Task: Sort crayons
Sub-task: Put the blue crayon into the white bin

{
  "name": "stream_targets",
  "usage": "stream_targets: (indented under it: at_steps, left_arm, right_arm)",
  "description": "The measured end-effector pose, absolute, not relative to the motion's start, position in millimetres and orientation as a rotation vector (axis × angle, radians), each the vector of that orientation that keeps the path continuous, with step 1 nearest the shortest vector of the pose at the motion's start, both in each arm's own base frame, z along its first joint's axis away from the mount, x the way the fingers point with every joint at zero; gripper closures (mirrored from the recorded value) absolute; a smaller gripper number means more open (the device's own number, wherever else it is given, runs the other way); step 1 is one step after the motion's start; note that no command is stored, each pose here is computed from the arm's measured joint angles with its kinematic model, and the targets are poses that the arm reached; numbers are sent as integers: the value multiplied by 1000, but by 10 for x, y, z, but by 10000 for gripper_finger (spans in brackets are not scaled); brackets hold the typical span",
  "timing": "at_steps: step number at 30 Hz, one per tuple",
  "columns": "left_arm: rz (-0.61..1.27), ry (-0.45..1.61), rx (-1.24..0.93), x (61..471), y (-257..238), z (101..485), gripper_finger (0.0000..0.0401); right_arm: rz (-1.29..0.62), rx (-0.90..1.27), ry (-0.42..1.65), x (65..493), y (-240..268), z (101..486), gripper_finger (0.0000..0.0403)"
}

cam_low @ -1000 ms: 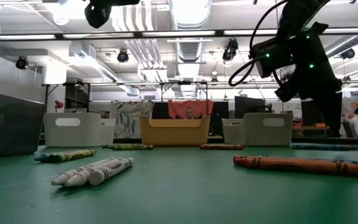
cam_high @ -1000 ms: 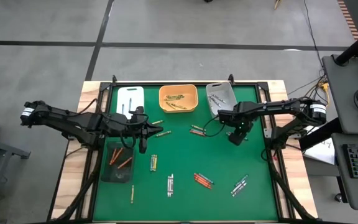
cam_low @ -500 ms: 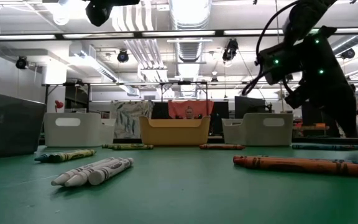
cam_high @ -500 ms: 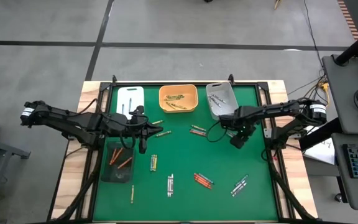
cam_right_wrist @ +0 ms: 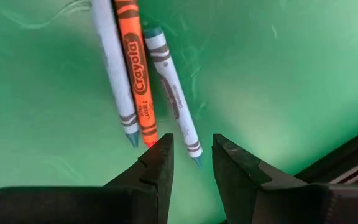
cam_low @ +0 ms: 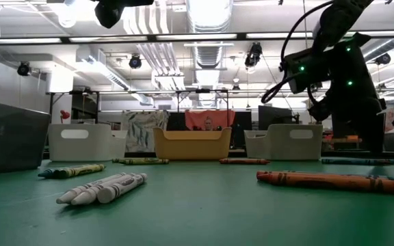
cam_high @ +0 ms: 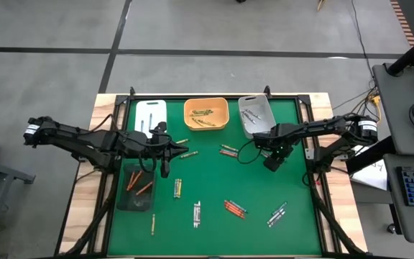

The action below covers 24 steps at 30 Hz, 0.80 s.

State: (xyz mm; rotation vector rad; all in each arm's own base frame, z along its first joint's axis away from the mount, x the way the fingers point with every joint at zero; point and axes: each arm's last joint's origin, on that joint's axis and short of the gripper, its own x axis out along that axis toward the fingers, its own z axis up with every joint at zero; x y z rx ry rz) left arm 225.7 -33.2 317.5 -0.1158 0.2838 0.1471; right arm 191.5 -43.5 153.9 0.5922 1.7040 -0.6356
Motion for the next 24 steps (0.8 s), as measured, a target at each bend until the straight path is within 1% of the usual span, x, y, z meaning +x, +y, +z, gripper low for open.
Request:
stream_targets:
  at_steps: [10,18,21,24]
  left_arm:
    - [147,280,-117,2258,-332,3177,401]
    - [146,271,-119,2261,-333,3186,401]
    - [145,271,-112,2261,-333,3186,401]
    - [145,271,-112,2261,-333,3186,401]
  right_arm:
    - [-643,584,1714,1846,-422,1432,303]
    - [-626,578,1683,1818,-415,1340,303]
    - [-633,567,1680,1815,-418,1335,313]
    - [-631,568,1676,1819,-418,1334,334]
